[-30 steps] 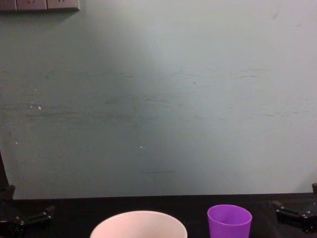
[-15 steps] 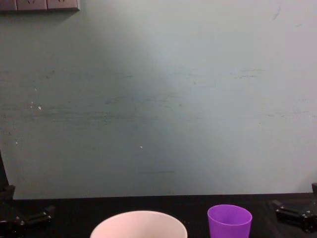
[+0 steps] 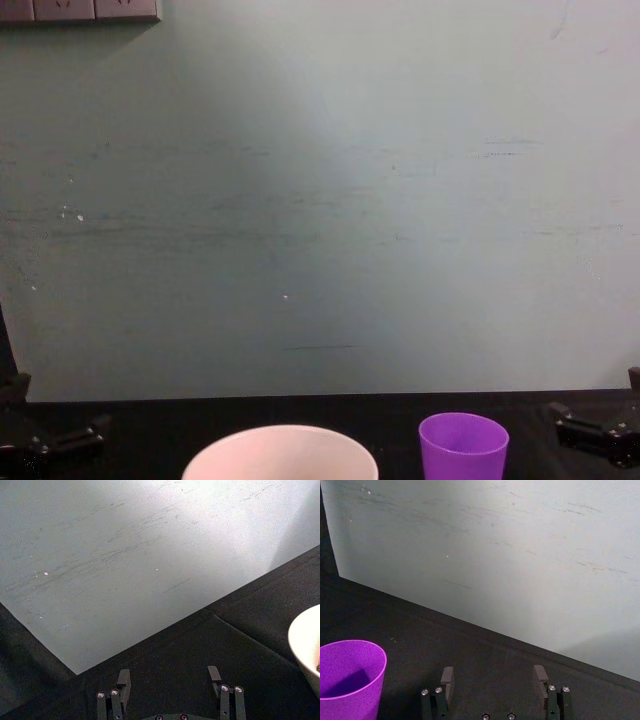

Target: Pick up the cup and pour the mung beans from the cup into the bowl.

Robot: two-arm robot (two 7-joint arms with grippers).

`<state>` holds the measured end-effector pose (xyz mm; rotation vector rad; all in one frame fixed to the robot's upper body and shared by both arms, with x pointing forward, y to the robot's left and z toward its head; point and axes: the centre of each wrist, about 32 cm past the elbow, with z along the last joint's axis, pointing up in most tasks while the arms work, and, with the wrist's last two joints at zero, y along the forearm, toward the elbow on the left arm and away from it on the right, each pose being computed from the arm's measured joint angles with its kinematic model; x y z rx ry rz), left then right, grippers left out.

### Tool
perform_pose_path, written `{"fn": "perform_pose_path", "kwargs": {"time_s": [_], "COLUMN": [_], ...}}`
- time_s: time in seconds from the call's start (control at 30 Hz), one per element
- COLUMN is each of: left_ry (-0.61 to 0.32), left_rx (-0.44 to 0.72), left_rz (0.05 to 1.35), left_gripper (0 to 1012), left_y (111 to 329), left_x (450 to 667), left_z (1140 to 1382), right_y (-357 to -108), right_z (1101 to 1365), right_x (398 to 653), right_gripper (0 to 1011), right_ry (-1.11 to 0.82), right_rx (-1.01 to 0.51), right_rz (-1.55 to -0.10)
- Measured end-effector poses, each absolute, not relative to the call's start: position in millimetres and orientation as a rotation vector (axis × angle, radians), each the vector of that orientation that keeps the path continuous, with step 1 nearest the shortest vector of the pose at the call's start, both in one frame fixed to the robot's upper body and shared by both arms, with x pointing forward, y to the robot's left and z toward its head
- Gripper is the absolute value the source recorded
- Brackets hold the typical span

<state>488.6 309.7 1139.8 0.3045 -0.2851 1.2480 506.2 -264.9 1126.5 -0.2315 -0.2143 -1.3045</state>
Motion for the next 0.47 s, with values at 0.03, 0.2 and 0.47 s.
{"fn": "perform_pose_path", "kwargs": {"time_s": [0.03,0.2,0.47], "left_ry": [-0.285,-0.285,-0.285], "left_rx": [0.305,0.305,0.305], "left_rz": [1.248,1.248,1.248], "left_gripper": [1000,1000,1000], "left_y": [309.7,309.7,309.7], "left_x": [488.6,488.6,488.6], "left_z": [1139.7,1139.8,1139.8], "right_y": [-264.9,-265.1,-265.0], "right_z": [1126.5,1126.7,1126.8], "right_x": [506.2,506.2,506.2], "right_gripper": [1004,1004,1004], "right_ry": [-0.214,-0.215,-0.215], "right_rx": [-0.232,-0.231,-0.230], "right_rz": [-1.304,-1.304,-1.304]}}
